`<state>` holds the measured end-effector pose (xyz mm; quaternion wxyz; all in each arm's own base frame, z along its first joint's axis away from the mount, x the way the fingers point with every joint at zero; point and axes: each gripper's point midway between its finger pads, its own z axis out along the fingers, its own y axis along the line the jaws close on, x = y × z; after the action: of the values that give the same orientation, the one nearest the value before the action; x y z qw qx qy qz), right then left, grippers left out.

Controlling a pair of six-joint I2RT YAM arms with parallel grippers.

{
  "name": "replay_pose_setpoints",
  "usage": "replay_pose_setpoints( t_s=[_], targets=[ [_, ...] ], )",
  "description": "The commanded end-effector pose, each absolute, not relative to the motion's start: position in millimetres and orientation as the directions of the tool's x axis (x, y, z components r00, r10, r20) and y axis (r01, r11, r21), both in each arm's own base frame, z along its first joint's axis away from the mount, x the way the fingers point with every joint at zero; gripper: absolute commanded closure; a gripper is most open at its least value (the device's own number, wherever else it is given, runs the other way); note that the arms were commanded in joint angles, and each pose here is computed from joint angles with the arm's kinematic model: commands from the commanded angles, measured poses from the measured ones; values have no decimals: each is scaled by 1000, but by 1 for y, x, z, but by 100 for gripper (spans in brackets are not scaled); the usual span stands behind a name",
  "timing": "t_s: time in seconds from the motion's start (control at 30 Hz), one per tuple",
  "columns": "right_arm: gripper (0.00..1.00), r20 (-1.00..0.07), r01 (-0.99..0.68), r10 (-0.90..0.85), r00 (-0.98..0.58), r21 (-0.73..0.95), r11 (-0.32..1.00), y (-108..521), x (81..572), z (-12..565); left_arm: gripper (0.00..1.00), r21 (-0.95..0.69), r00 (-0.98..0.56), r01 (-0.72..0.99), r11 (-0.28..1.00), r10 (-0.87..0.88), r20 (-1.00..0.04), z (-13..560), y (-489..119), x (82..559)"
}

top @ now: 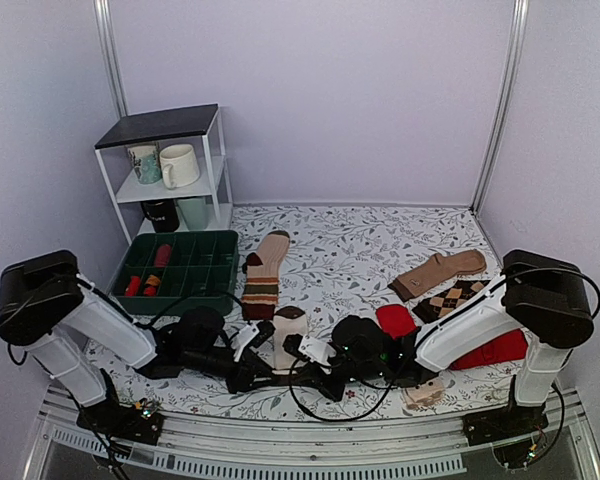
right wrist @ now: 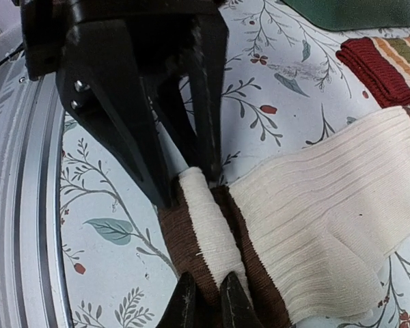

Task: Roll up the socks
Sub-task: Roll a pair of socks at the center of the board.

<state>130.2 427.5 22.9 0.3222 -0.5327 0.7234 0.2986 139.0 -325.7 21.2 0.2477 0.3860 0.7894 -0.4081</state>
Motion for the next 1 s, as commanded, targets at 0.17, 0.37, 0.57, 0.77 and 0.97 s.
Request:
replay_pose_setpoints(
  t_s=[0.17,0.37,0.57,0.77,0.97],
  targets=[
    [99,-265,-823,-819,-510,429,373,348,94,-48,61,-128,-259,934,334,382,-887,71,-307,134],
    [98,-132,-720,-803,-581,544,431,345,94,-42,56,-40,-142,963,266,378,-915,81,-313,121],
    [98,-71,-658,-786,-614,595,461,355,96,-44,55,26,-99,966,257,460,-882,61,-330,130],
    [98,-38,-628,-771,-636,606,489,355,99,-48,54,69,-42,976,206,492,-870,52,-353,128],
    [98,3,-594,-765,-645,628,503,351,96,-51,53,87,-30,975,205,508,-861,44,-354,129]
  ],
)
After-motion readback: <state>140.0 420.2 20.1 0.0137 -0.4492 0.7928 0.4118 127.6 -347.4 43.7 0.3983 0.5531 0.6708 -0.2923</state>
